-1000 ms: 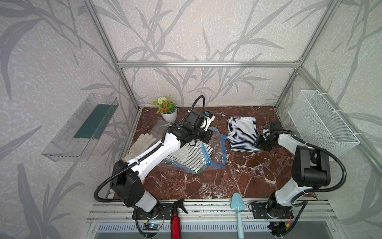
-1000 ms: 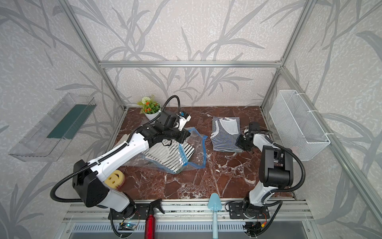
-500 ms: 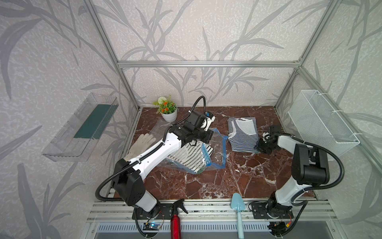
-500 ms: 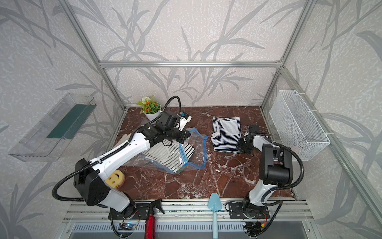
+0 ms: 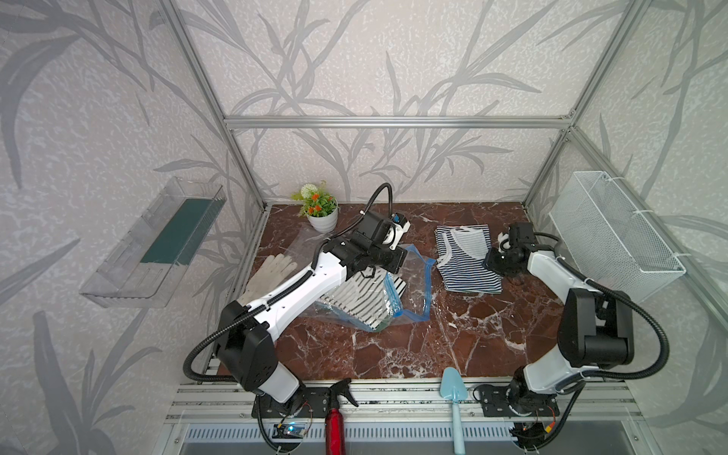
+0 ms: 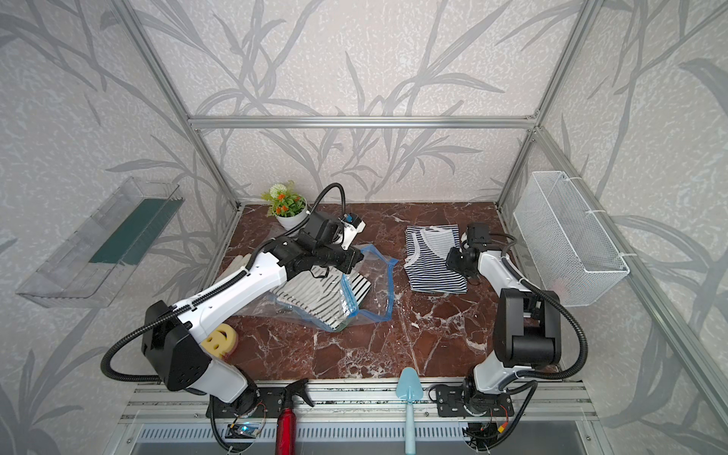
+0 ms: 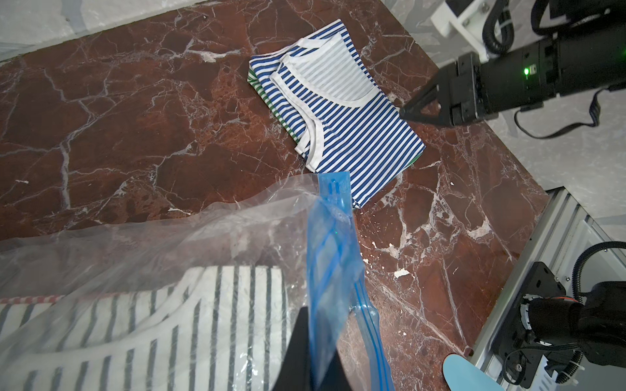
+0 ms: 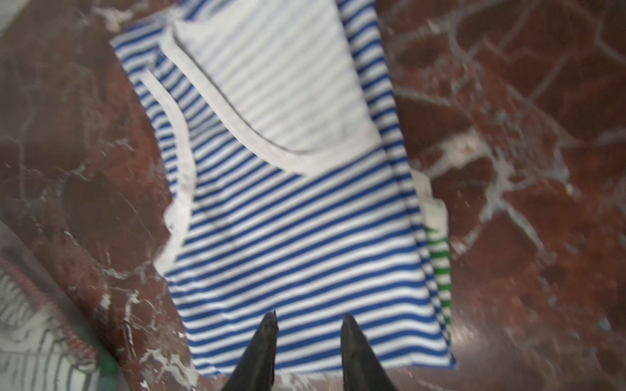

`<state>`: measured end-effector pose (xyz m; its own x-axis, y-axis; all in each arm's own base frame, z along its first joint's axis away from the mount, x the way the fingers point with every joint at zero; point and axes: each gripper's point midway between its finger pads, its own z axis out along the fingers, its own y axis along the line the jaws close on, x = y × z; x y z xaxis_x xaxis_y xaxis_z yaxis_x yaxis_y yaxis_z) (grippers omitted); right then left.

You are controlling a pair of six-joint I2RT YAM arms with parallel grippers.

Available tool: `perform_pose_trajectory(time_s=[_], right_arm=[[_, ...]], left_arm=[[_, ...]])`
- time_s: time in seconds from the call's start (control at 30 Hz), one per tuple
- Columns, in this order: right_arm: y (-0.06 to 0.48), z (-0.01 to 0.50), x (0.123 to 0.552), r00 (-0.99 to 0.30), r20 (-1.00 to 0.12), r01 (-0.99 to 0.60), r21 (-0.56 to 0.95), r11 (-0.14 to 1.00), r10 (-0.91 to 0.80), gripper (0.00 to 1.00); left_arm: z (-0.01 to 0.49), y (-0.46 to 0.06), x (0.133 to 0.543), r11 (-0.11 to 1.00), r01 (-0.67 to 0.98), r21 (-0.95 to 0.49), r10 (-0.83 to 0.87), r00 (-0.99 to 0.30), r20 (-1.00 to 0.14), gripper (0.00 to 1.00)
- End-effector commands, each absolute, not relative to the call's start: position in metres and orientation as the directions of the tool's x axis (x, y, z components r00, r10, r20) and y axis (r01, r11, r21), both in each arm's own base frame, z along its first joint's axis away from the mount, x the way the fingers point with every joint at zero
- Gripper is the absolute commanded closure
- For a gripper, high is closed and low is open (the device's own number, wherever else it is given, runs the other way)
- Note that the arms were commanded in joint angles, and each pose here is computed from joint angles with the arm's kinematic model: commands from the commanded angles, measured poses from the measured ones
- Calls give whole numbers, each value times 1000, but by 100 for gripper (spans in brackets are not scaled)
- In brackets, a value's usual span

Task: Take the tank top out of the vacuum bag
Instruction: Adjust the tank top.

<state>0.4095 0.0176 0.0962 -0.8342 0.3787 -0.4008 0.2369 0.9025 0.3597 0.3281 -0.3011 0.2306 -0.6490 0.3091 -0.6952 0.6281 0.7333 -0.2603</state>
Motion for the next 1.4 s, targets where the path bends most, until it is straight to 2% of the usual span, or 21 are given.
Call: perform_pose_trajectory(time_s=[0.0,0.33,0.5,0.77,0.93,1.2,1.37], right_arm=[[33,92,452,-832,-412,198,406,892,372,67],[43,83,563,-739,-484,205,501,841,469,68],[40,61,593,-715,-440,234,581,779,543,68],[26,25,612,-657,-353,296,692,658,666,69],[19,11,617,-603,-253,291,814,503,757,71],[16,37,618,-601,-311,226,818,530,736,72],[3,57,628,-563,-326,194,841,505,759,72]], left_arm=[[241,-301,333,735,639,-228,318,-622,-715,100],[242,-306,331,721,641,-262,307,-635,-709,100],[241,-309,330,713,642,-282,302,-644,-703,100],[236,-311,331,711,642,-286,306,-649,-696,100],[237,-312,330,705,645,-294,305,-650,-696,100],[242,-312,329,702,647,-297,297,-645,-704,100],[240,-311,329,705,646,-291,301,-645,-703,100]])
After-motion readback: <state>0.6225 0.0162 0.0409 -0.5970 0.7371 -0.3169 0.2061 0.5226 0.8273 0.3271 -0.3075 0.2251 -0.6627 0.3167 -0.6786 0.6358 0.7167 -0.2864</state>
